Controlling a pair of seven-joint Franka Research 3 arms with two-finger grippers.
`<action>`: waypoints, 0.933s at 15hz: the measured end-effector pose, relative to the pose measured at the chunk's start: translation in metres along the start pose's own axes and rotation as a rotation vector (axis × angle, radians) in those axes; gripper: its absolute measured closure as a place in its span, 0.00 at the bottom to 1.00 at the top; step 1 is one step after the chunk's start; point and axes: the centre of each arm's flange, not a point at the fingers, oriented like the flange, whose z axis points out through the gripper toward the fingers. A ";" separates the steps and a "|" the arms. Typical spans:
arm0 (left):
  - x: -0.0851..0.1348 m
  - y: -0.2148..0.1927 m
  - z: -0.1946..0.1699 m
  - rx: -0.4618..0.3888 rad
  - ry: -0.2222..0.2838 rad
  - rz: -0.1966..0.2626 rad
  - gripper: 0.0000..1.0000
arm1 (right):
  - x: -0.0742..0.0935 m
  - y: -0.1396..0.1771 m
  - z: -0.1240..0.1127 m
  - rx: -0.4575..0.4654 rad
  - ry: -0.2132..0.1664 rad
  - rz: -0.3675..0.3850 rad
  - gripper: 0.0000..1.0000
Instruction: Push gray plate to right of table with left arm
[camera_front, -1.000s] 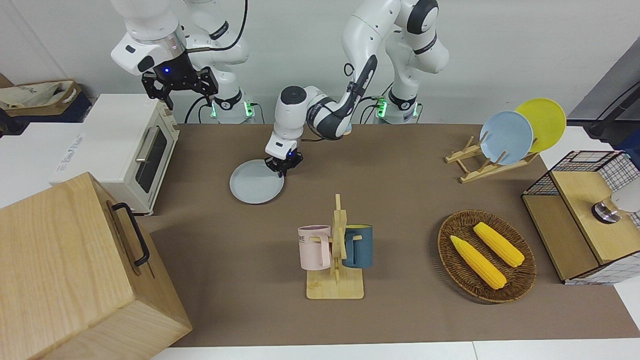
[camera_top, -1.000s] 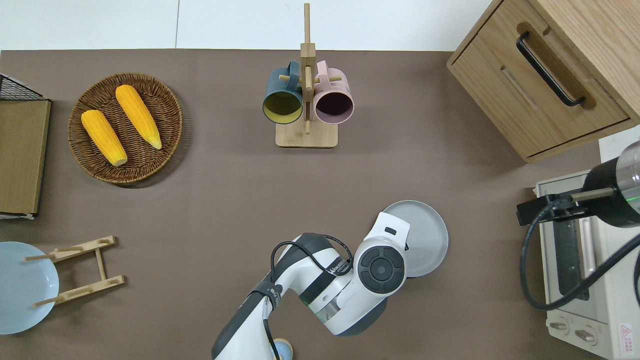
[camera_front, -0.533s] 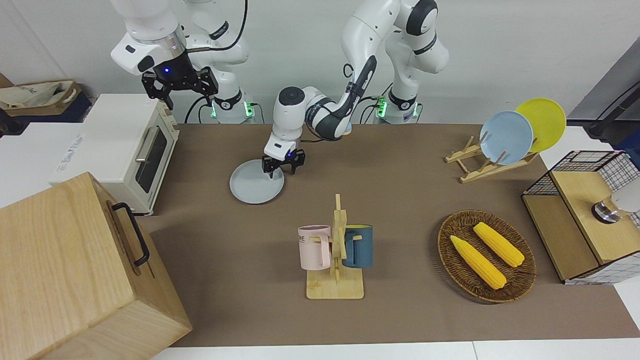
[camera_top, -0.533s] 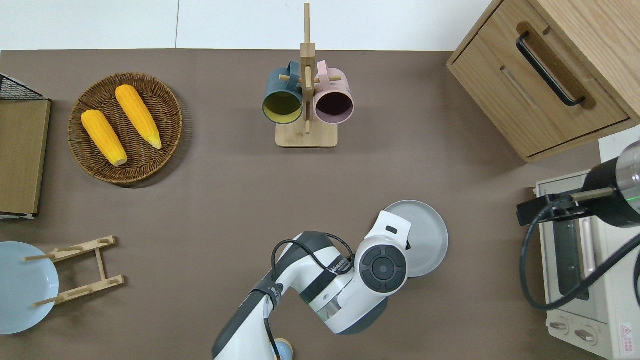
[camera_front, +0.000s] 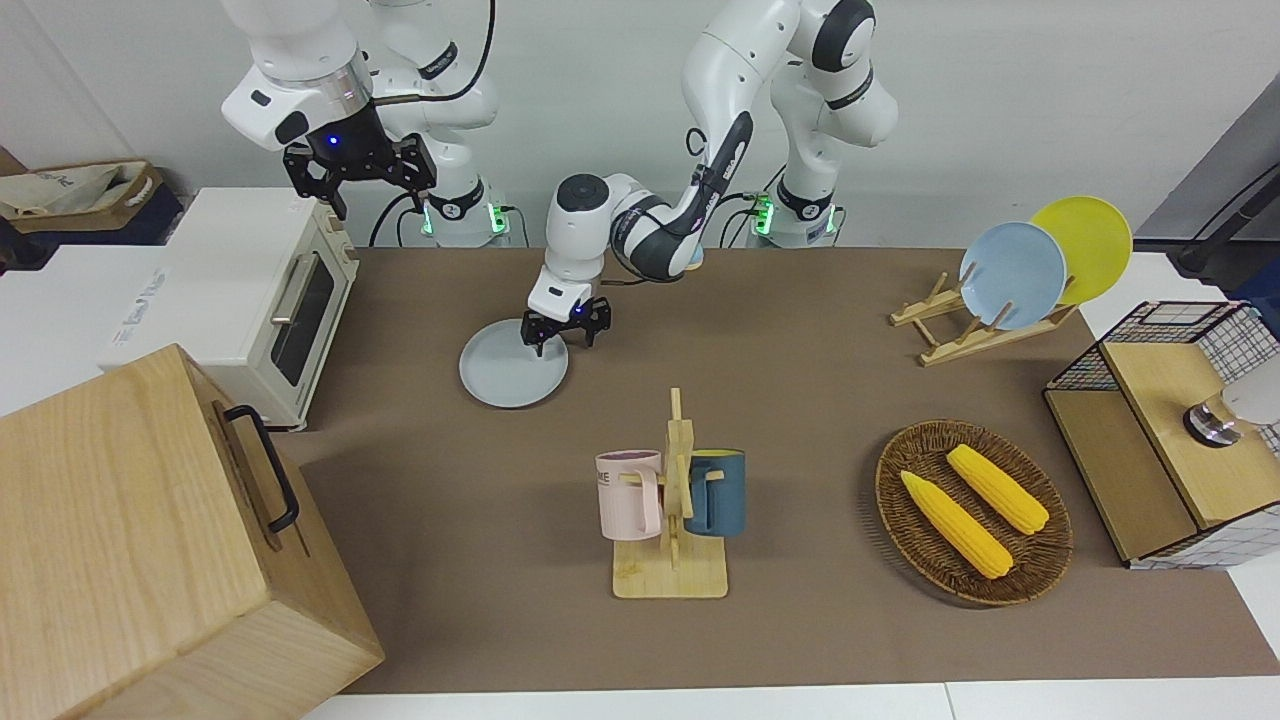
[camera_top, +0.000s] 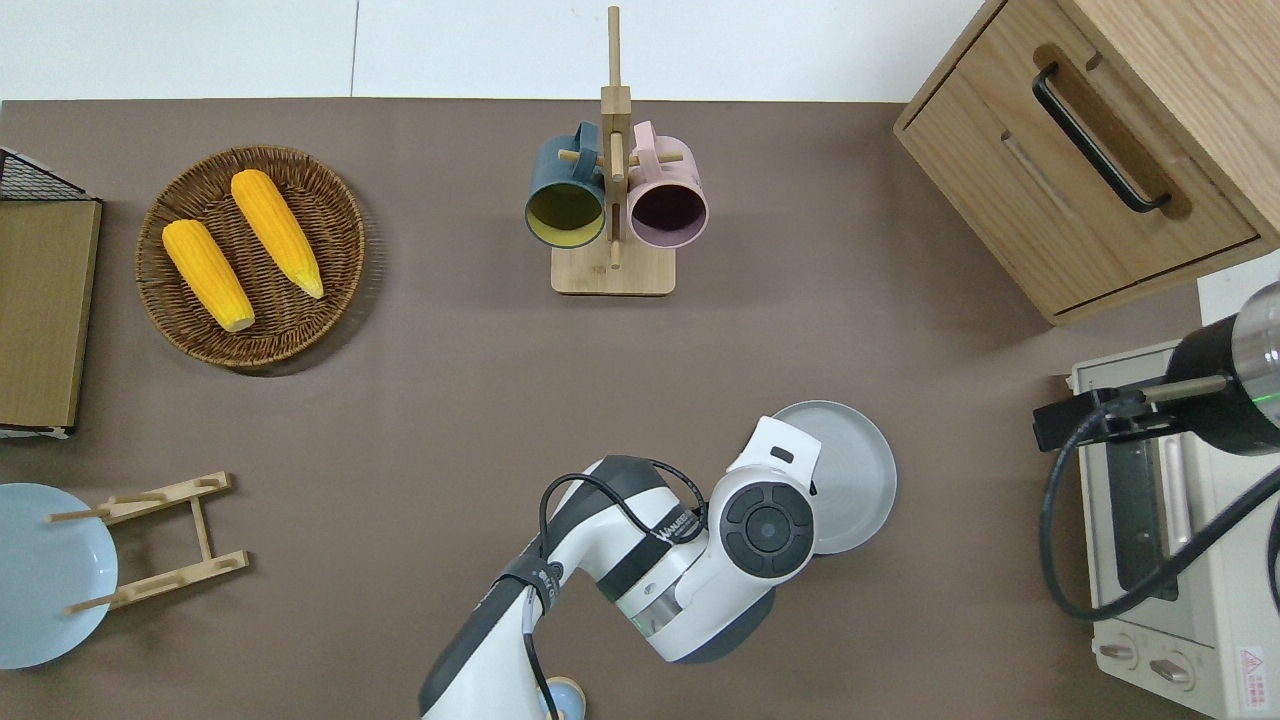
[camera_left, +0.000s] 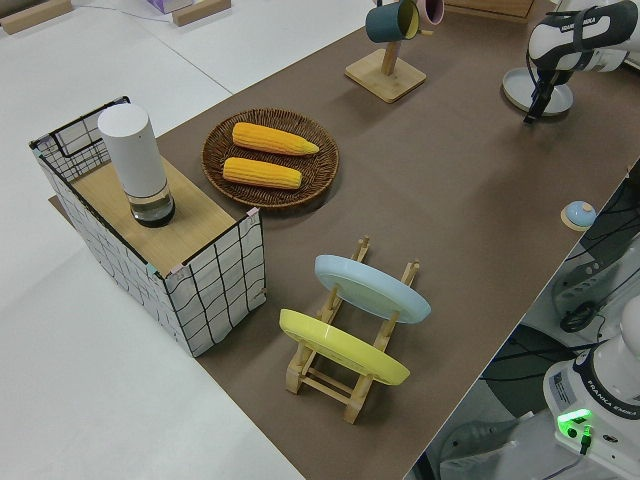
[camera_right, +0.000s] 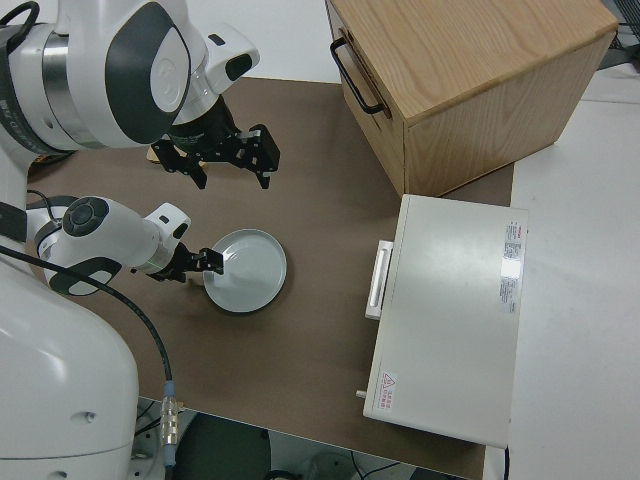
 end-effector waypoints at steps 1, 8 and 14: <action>0.003 -0.001 -0.003 0.006 0.001 0.007 0.00 | 0.000 0.000 0.000 0.000 0.000 0.000 0.01; 0.039 -0.026 -0.045 0.045 0.003 0.051 0.00 | 0.000 0.000 0.000 0.000 0.000 0.000 0.01; 0.070 -0.065 -0.099 0.085 -0.045 0.095 0.00 | 0.000 0.000 0.000 0.000 0.000 0.000 0.01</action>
